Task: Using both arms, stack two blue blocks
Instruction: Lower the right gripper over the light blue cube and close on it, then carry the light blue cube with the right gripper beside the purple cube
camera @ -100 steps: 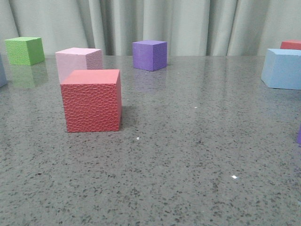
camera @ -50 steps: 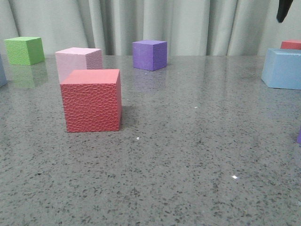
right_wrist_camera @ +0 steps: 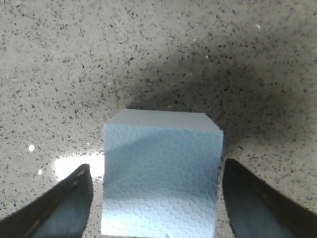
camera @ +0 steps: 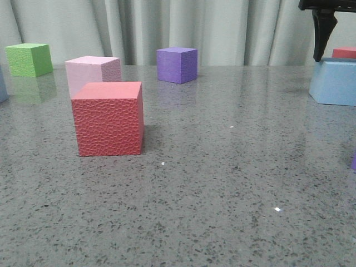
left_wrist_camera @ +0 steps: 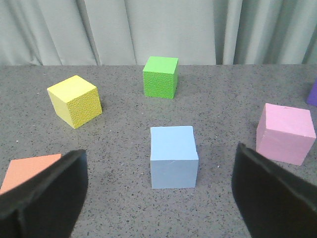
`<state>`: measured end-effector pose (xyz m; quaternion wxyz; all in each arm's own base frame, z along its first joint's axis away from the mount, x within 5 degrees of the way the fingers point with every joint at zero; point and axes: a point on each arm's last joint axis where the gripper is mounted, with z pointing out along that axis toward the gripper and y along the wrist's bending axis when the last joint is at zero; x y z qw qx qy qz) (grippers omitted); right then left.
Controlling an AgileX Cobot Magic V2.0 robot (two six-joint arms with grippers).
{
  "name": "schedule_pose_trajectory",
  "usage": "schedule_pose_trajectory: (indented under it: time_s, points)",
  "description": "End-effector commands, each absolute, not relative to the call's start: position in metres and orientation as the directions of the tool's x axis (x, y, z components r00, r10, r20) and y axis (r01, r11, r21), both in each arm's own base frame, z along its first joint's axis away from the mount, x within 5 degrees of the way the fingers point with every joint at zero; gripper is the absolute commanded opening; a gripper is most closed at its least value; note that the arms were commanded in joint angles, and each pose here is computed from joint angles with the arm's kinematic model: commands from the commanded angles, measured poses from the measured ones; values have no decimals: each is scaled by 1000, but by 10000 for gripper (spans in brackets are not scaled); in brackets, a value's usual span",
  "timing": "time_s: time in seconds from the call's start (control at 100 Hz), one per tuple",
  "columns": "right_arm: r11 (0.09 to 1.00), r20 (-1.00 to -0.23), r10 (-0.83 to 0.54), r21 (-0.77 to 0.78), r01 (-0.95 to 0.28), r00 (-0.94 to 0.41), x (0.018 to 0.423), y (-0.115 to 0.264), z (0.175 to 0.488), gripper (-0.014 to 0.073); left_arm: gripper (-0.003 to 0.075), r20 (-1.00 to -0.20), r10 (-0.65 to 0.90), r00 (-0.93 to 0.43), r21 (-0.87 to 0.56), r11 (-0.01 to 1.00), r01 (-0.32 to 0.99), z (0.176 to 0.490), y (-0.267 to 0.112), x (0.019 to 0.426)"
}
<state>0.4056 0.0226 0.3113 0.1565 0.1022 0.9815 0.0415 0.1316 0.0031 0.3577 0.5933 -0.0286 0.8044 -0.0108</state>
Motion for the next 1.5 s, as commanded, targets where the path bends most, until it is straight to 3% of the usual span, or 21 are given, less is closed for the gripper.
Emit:
schedule_pose_trajectory:
  time_s: [0.0,0.28,0.62,0.86,1.12,1.32,1.49]
  points:
    - [972,-384,228,136,190,-895,398,17,341,547,565,-980,-72,-185,-68,997,-29,376,3,133]
    - [969,-381,244,136,207,-892,400,10,339,547,565,-980,-72,-185,-68,997,-29,376,3,133]
    - [962,-326,259,170,213,-909,412,14,318,545,565,-980,-72,-185,-68,997,-29,376,3,133]
    - [963,-321,257,167,213,-911,411,14,317,330,565,-980,-72,-185,-68,997,-29,376,3,133]
    - [963,-322,256,170,210,-912,411,14,317,285,565,-980,-72,-185,-68,997,-29,376,3,133]
    - [971,-316,214,171,166,-924,406,31,337,285,565,-980,-72,-185,-68,997,-29,376,3,133]
    - [982,-395,114,183,44,-912,401,74,368,285,565,-980,-72,-185,-68,997,-29,376,3,133]
